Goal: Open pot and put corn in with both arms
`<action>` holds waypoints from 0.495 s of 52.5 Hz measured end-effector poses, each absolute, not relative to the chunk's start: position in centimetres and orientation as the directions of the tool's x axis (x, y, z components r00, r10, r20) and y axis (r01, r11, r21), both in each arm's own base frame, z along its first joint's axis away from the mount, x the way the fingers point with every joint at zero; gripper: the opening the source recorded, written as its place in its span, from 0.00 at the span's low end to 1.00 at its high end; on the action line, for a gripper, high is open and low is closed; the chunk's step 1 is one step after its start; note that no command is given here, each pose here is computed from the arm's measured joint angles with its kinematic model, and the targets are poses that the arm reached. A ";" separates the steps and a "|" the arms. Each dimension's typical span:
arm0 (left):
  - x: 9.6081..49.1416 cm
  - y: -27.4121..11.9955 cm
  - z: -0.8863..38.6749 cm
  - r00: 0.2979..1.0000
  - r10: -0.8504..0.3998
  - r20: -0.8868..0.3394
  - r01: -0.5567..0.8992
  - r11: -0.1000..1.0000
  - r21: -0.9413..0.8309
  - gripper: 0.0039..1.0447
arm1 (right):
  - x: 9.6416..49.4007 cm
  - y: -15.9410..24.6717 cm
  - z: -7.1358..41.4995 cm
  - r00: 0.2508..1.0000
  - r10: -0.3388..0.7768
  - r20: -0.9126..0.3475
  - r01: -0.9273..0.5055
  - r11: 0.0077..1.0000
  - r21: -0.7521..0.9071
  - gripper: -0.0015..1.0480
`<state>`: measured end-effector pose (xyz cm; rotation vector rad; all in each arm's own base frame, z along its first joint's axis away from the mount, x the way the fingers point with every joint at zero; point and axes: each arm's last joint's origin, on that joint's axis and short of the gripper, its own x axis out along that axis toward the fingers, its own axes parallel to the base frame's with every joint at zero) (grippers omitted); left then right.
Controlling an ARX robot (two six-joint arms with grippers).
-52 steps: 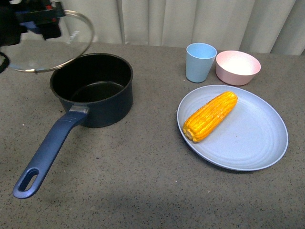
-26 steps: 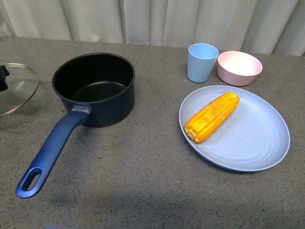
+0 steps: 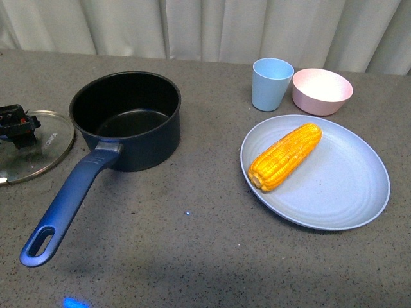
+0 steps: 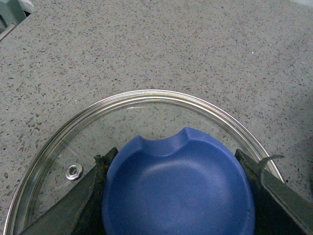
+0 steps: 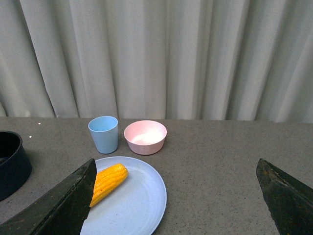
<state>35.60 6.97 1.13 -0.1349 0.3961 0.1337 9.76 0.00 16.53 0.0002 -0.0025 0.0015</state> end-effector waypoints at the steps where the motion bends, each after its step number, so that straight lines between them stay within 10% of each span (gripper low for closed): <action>1: 35.6 7.0 1.1 0.913 0.103 -0.394 -0.155 0.982 -0.103 0.59 | 9.8 0.0 16.5 1.000 0.002 0.002 -0.002 1.000 0.000 0.91; 10: 35.8 6.9 0.9 0.904 0.097 -0.417 -0.148 0.985 -0.093 0.60 | 9.8 0.0 16.5 1.000 0.002 0.002 -0.002 1.000 0.000 0.91; 26: 35.2 6.9 2.8 0.909 0.121 -0.398 -0.168 0.982 -0.086 0.95 | 9.8 0.0 16.5 1.000 0.002 0.002 -0.002 1.000 0.000 0.91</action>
